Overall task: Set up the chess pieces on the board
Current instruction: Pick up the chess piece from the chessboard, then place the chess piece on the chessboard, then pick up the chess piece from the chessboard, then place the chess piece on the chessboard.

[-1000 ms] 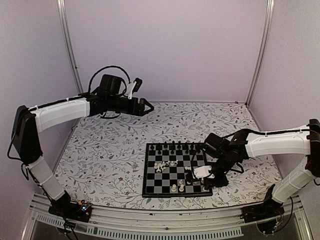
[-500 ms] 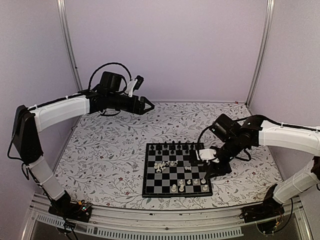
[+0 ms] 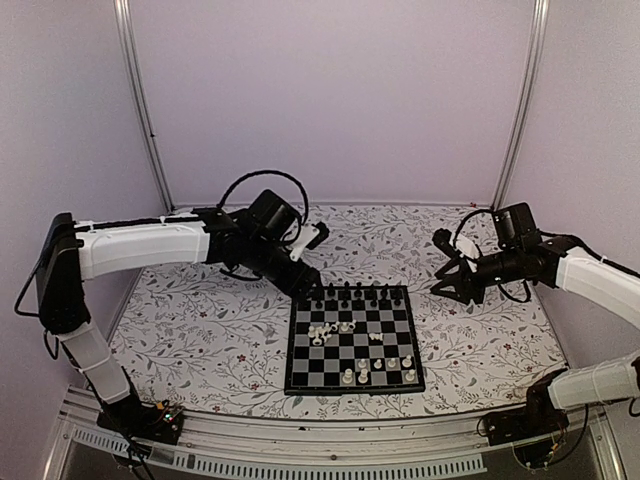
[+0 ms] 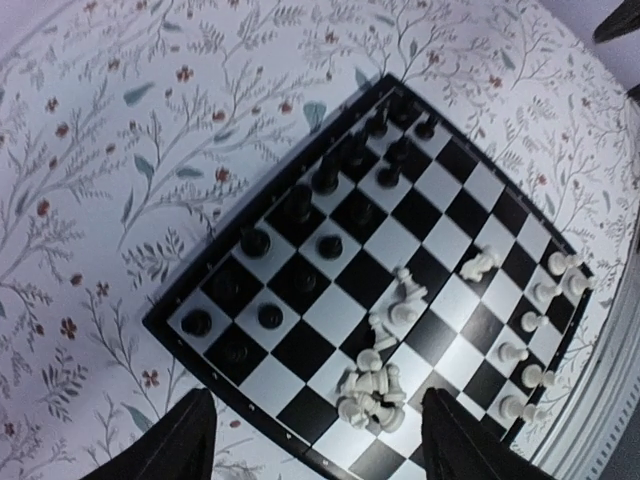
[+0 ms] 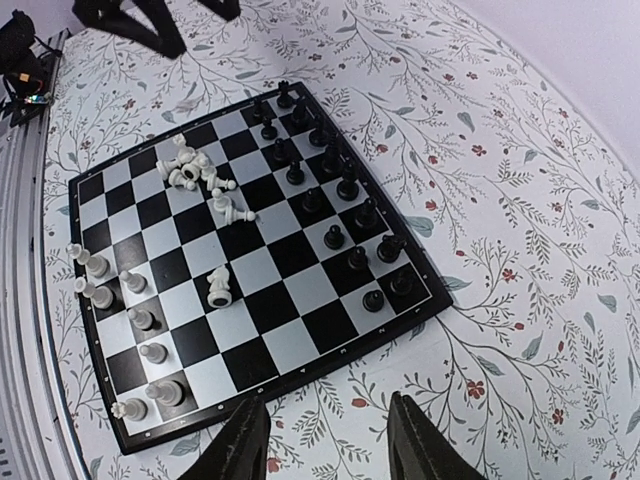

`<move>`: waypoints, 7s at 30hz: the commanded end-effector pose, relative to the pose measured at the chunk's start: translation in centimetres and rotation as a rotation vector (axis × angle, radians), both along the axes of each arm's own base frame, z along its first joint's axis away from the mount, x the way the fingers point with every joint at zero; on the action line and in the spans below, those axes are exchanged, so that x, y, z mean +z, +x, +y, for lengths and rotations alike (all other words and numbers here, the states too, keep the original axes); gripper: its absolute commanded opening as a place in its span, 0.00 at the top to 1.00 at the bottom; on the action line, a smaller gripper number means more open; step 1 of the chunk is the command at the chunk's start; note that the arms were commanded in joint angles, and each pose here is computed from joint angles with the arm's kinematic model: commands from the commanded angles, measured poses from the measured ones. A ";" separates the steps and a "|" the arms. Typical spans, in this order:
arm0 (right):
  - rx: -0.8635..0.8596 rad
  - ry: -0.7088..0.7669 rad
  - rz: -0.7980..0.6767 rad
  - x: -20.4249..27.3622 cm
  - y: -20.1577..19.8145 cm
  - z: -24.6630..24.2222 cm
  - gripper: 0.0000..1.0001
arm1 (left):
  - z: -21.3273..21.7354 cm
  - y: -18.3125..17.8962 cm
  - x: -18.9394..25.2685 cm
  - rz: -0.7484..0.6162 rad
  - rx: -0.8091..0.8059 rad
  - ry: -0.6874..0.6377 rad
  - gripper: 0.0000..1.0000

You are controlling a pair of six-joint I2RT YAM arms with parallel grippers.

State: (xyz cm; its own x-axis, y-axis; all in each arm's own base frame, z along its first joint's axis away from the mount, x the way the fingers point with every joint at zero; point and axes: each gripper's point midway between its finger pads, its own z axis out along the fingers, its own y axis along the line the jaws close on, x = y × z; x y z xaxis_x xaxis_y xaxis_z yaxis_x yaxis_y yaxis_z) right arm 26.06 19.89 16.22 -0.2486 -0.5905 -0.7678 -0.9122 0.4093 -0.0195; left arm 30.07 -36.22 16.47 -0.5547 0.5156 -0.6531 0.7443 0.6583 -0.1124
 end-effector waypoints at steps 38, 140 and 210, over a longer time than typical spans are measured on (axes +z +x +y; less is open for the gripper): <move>-0.081 -0.048 -0.055 -1.3 1.9 -0.9 0.58 | -0.3 -6.1 -11.2 0.289 -0.034 0.223 0.67; -0.053 -0.067 -0.026 -2.2 1.5 -0.9 0.58 | 4.3 -6.1 -9.9 0.155 -0.147 0.331 0.42; 0.250 0.352 0.417 9.2 0.2 10.5 0.55 | -9.9 -5.0 6.6 -0.127 -0.184 -0.546 0.82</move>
State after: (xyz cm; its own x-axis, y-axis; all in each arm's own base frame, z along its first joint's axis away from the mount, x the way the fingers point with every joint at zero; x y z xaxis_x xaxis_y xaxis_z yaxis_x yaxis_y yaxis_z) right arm 27.47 29.81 26.03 -0.3421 -0.3963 -0.8520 -0.9396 0.1407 0.3119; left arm 24.52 -44.21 18.89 -0.4358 0.3271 -0.8385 0.8651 0.4092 -0.2901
